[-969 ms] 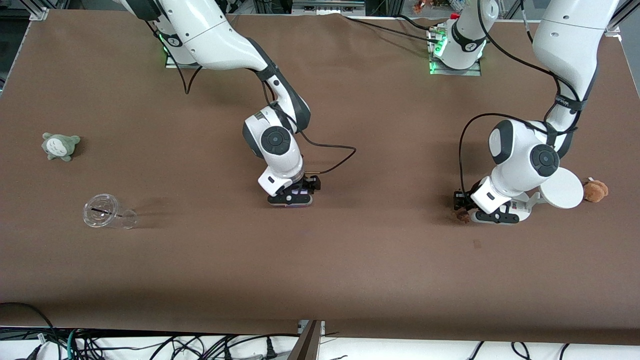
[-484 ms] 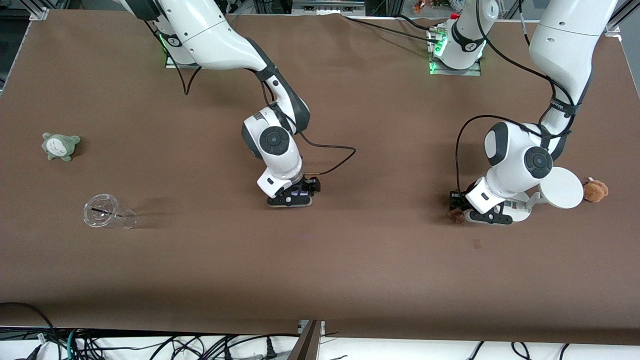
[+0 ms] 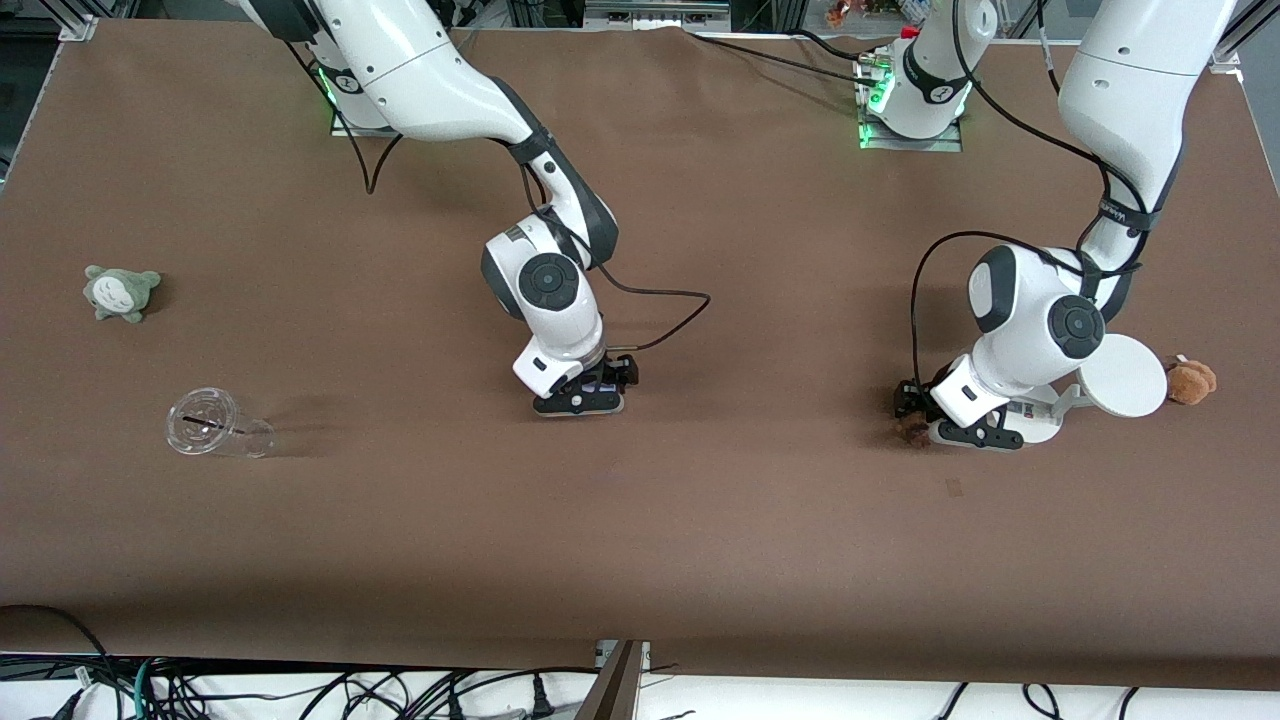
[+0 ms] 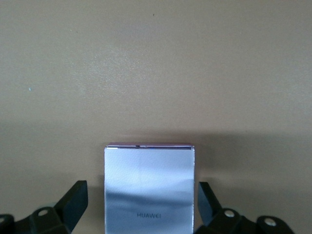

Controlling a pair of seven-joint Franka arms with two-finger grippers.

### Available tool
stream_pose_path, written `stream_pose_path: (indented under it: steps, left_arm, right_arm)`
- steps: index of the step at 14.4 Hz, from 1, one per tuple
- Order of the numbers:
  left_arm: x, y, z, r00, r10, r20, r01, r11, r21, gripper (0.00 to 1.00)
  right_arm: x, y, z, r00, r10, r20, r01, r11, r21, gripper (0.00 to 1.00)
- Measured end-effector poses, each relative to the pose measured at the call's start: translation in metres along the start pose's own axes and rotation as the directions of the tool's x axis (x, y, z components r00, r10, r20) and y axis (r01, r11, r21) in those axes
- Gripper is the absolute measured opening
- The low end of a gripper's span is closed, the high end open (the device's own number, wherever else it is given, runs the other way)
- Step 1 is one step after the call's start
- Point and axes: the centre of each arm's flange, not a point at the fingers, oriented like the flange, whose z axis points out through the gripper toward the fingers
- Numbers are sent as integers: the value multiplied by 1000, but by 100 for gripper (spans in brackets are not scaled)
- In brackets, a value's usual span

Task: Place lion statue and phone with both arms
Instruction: 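Set the lion beside the white lamp with the left gripper while the right gripper lifts, then carry the phone box toward the glass cup while the left gripper withdraws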

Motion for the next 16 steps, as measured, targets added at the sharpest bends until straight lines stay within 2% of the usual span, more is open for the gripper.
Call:
stream_pose_path:
  steps: [3, 4, 7, 9, 12, 16]
  left_arm:
    - [2, -2, -1, 1000, -3, -3, 3, 1000, 0, 96]
    - [5, -2, -5, 1000, -3, -10, 3, 1000, 0, 100]
    - [14, 1, -46, 1000, 5, -1, -5, 1000, 1, 100]
    - [13, 10, -106, 999, 20, 30, -20, 1000, 7, 100]
    - [-7, 32, -218, 998, 48, 40, -50, 998, 30, 100]
    - [-41, 37, -338, 992, 40, 119, -46, 998, 53, 100]
  right_arm:
    - [-2, 1, 7, 1000, -1, 8, 1, 1000, -6, 100]
    - [-3, 2, 11, 1000, -1, 9, 1, 1000, -7, 100]
    - [-5, 3, 19, 1000, -2, 12, 2, 1000, -10, 100]
    - [-4, 4, 18, 1000, -3, 9, 3, 1000, -9, 84]
    - [-1, 6, 17, 1000, 1, 7, -1, 1000, -10, 84]
    - [27, 36, 4, 999, 50, -21, -51, 999, -10, 84]
